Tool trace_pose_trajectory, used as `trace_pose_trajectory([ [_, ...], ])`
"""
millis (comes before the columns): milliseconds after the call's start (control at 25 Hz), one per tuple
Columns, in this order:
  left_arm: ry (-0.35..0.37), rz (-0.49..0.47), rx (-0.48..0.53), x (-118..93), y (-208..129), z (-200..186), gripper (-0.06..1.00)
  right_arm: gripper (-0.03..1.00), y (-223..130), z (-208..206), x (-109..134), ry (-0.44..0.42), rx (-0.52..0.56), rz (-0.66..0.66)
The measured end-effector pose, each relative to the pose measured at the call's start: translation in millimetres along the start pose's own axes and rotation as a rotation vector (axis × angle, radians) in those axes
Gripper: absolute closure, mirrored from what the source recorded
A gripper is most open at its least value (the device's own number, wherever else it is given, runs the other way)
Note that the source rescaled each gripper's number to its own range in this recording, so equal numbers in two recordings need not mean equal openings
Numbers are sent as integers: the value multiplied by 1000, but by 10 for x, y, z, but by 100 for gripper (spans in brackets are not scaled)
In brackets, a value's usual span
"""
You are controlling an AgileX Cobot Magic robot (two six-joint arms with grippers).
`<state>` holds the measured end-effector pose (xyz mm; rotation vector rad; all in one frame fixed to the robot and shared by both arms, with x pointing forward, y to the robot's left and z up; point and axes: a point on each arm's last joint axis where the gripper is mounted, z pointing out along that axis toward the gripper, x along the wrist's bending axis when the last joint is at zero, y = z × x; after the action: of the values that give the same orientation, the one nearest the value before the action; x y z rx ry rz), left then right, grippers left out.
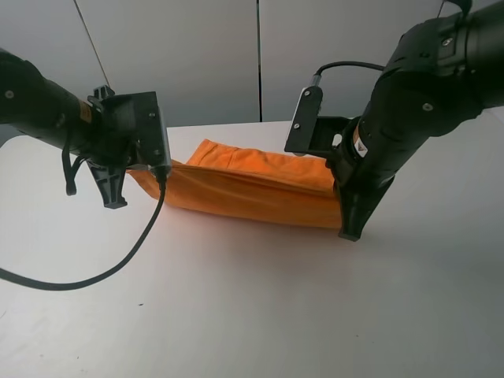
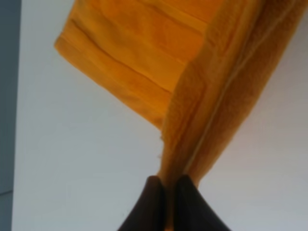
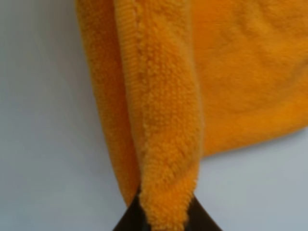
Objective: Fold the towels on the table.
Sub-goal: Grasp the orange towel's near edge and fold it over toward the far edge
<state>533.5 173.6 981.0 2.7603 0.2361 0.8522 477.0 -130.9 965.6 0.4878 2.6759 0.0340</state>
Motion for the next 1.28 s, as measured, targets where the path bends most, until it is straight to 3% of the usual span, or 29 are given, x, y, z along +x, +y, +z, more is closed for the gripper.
trace_pose_trajectory([
  [240, 81, 55, -52, 107, 74, 10, 94, 97, -20, 4, -123, -112, 8, -38],
  [440, 91, 51, -64, 170, 134, 156, 94, 97, -77, 43, -265, -166, 7, -36],
  [1000, 117, -16, -113, 424, 378, 711, 94, 97, -141, 335, -910, -238, 31, 68],
  [1280, 151, -94, -136, 544, 304, 906, 94, 97, -60, 652, -976, -223, 46, 17],
])
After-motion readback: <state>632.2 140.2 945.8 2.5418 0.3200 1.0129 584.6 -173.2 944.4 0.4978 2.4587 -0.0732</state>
